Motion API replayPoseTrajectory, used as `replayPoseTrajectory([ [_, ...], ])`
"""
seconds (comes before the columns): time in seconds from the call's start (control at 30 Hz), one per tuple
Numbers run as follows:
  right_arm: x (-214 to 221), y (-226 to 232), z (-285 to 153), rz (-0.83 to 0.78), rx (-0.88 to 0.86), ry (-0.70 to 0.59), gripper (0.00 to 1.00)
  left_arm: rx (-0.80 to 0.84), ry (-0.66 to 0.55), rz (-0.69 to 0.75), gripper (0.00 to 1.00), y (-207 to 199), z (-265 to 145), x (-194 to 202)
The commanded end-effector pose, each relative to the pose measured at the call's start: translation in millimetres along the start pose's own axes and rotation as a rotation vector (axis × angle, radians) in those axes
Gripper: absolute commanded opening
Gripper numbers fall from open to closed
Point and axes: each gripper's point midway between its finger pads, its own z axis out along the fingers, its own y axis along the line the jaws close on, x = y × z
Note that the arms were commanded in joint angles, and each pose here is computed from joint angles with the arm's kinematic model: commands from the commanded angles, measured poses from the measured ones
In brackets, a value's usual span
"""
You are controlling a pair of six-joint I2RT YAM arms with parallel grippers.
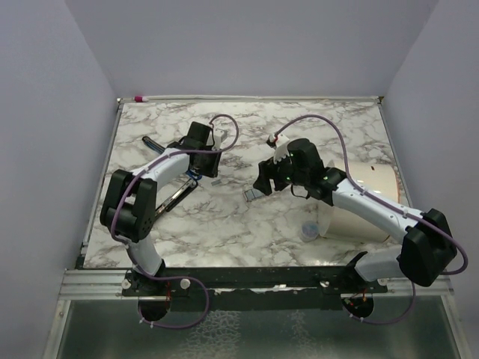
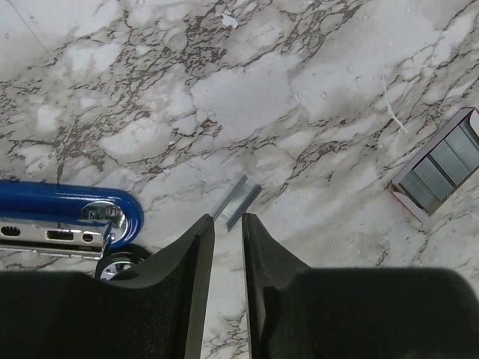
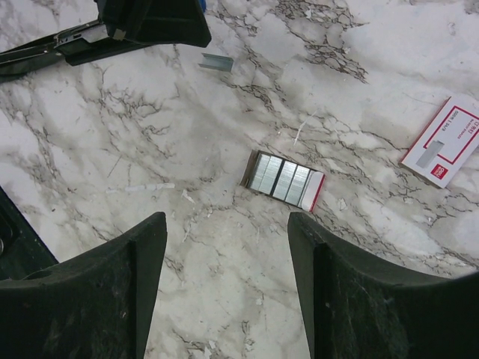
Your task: Unload the staples from the stapler
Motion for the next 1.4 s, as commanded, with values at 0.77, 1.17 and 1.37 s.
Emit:
replayPoseTrajectory([
  [0.77, -9, 0, -4, -0.043, -0.002, -0.057, 0.66, 0.000, 0.114, 0.076, 0.21, -1, 29, 17],
  [1.17, -7, 0, -2, -0.043, -0.003, -0.050, 0.66, -0.006, 0.116, 0.071, 0.18, 0, 31, 16],
  [1.37, -5, -1, -2, -0.044, 0.000, -0.045, 0.66, 0.028, 0.069, 0.060, 0.27, -10, 16, 4],
])
